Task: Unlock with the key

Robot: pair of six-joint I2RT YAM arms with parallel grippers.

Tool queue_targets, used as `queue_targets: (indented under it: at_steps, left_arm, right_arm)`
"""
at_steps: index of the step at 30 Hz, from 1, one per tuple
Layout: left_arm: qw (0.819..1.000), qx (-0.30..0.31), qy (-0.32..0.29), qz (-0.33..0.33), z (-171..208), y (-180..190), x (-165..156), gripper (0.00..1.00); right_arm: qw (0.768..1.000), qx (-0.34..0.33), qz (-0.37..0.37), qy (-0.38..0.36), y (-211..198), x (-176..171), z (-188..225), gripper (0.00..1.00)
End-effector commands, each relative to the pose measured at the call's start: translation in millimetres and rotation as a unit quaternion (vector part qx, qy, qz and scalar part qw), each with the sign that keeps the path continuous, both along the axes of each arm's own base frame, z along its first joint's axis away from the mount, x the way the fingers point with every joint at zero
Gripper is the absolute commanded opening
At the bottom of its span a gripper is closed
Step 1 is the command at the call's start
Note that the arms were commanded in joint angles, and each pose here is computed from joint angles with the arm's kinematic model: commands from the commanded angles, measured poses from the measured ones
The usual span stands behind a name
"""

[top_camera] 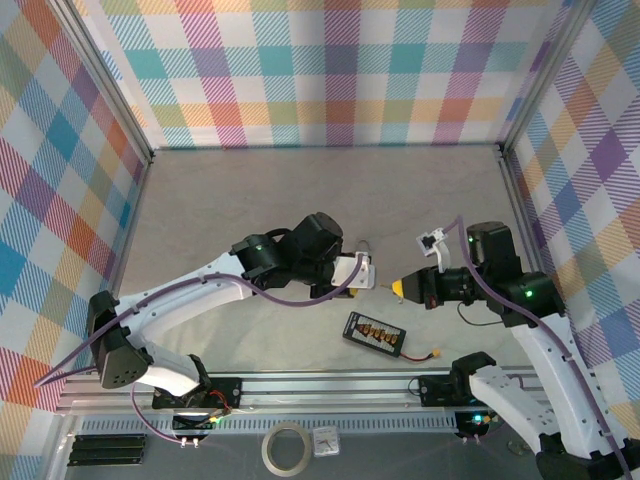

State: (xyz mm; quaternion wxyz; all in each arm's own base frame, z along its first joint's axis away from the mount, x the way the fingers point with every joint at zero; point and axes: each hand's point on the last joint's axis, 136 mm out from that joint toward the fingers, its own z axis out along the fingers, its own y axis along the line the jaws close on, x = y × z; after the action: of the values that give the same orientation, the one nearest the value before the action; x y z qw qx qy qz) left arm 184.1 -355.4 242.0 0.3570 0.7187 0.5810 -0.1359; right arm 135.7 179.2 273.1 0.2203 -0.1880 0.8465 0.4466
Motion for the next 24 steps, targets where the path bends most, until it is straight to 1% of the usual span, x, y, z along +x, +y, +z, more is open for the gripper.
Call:
queue_targets:
  at_steps: [1,9,15,24]
  left_arm:
    - [0.999,-0.023,-0.023,-0.013,19.6,-4.5,-5.8,0.00]
    - [0.999,-0.011,-0.036,-0.023,16.9,-11.3,-11.6,0.00]
    - [0.999,-0.012,-0.040,-0.028,18.1,-14.4,-15.3,0.00]
    - [0.999,-0.007,-0.040,-0.032,14.9,-16.4,-19.8,0.00]
  right_arm:
    - [0.999,0.026,0.023,0.000,6.1,-5.9,2.0,0.00]
    - [0.998,0.052,0.038,0.008,11.8,-9.5,5.5,0.00]
    - [0.998,0.055,0.030,0.021,13.0,-5.6,-3.3,0.00]
    - [0.997,0.061,0.026,0.027,14.3,-3.6,-5.2,0.00]
